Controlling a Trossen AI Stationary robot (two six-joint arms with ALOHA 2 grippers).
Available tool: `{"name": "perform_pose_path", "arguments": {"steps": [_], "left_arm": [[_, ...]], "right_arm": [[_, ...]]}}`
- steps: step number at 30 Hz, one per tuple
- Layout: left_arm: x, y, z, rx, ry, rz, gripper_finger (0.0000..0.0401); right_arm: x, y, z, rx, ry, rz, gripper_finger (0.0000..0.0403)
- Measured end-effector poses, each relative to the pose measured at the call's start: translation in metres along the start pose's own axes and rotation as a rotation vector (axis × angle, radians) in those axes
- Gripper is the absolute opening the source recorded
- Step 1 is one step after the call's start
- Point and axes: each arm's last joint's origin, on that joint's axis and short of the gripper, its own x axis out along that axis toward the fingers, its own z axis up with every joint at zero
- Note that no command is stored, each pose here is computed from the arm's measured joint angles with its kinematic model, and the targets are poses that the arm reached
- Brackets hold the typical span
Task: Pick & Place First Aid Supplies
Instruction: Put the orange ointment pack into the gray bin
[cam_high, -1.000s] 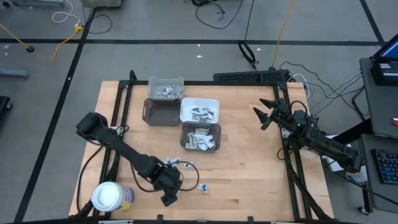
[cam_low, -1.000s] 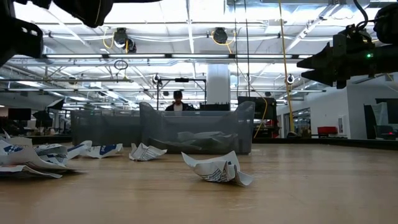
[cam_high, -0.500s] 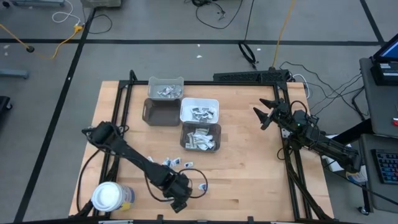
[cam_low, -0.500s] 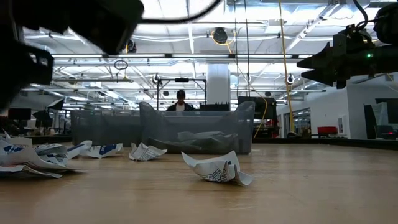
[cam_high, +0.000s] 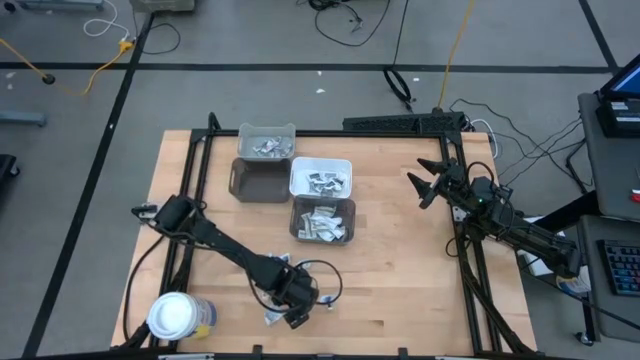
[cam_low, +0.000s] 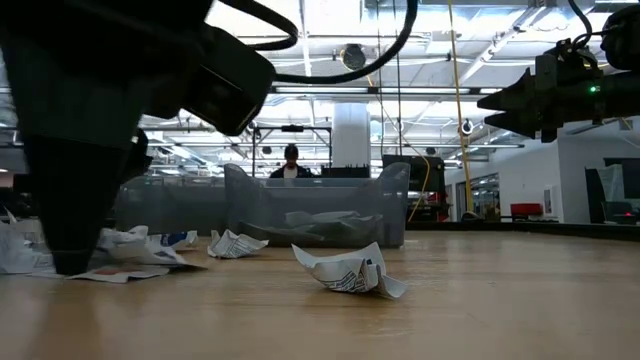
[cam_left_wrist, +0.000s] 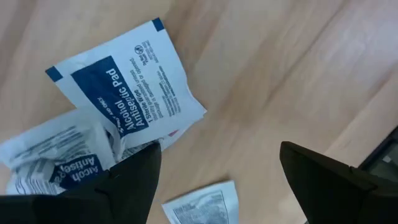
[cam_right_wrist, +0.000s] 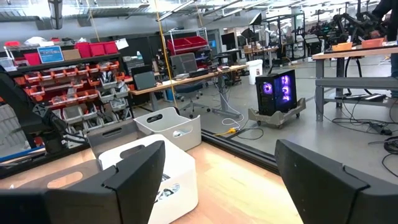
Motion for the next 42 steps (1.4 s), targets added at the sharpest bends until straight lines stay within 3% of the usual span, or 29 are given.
{"name": "perform_pose_path", "arguments": {"steps": [9, 17, 26, 33, 42], "left_arm": [[-0.008, -0.003, 0.000, -0.013, 0.037, 0.000, 0.0335], [-0.024, 0.003, 0.006, -0.283, 0.009, 0.042, 0.0335], [-0.024, 0.003, 0.006, -0.435, -0.001, 0.042, 0.0335], [-0.018, 0.005, 0.010, -0.513, -0.101, 0.086, 0.0335], [0.001, 0.006, 0.012, -0.581, -0.041, 0.095, 0.0335]], "right_arm": [[0.000, 0.000, 0.000, 0.000, 0.000, 0.000, 0.0297], [0.000, 0.000, 0.000, 0.000, 0.000, 0.000, 0.0297], [0.000, 0.000, 0.000, 0.000, 0.000, 0.000, 0.0297], [0.000, 0.000, 0.000, 0.000, 0.000, 0.000, 0.0297], [0.000, 0.000, 0.000, 0.000, 0.000, 0.000, 0.0297]]}}
